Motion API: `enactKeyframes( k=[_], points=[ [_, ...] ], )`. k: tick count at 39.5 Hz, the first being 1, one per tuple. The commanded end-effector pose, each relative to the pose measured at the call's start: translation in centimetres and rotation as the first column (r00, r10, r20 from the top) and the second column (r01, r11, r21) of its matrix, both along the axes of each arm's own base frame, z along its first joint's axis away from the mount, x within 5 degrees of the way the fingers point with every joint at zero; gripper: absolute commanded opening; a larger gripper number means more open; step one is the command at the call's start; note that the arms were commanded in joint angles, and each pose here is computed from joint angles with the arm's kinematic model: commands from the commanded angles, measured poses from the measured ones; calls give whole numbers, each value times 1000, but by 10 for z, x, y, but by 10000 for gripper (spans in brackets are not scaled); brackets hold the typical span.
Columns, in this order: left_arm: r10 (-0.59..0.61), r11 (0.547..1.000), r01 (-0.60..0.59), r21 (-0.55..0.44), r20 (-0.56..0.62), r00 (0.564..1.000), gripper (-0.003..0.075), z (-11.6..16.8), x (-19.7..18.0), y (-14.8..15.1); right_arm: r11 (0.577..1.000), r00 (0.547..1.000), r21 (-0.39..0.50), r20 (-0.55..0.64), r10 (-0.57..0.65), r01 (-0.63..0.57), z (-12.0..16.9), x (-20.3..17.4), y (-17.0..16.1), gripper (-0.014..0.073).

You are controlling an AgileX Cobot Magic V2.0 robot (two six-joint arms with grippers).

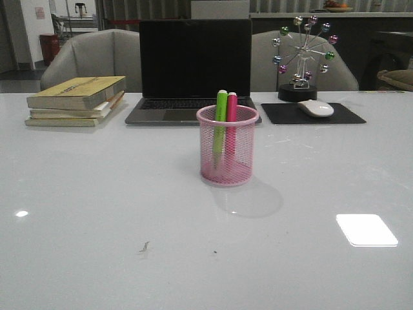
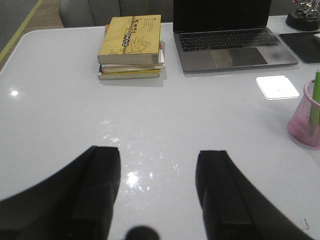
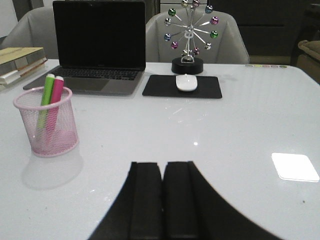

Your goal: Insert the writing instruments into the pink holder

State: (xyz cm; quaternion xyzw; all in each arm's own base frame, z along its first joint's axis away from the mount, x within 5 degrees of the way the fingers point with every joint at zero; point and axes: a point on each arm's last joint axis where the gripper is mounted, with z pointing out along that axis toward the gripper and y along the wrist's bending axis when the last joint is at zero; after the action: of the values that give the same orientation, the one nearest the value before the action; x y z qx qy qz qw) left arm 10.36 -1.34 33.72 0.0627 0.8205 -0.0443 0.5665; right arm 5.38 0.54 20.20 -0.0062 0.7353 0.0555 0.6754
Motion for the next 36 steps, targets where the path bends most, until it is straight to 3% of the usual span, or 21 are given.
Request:
enactKeyframes(
  k=[1,5,36],
  points=[
    [25,999,-22,-32,101,995,404,16,3,1,1000,992,5,123,-8,7,6,0,-1,20],
    [25,999,-22,-32,101,995,404,16,3,1,1000,996,2,88,-7,7,-5,2,-1,20],
    [25,999,-22,-32,101,995,404,16,3,1,1000,997,0,77,-6,6,-6,2,-1,20]
  ],
)
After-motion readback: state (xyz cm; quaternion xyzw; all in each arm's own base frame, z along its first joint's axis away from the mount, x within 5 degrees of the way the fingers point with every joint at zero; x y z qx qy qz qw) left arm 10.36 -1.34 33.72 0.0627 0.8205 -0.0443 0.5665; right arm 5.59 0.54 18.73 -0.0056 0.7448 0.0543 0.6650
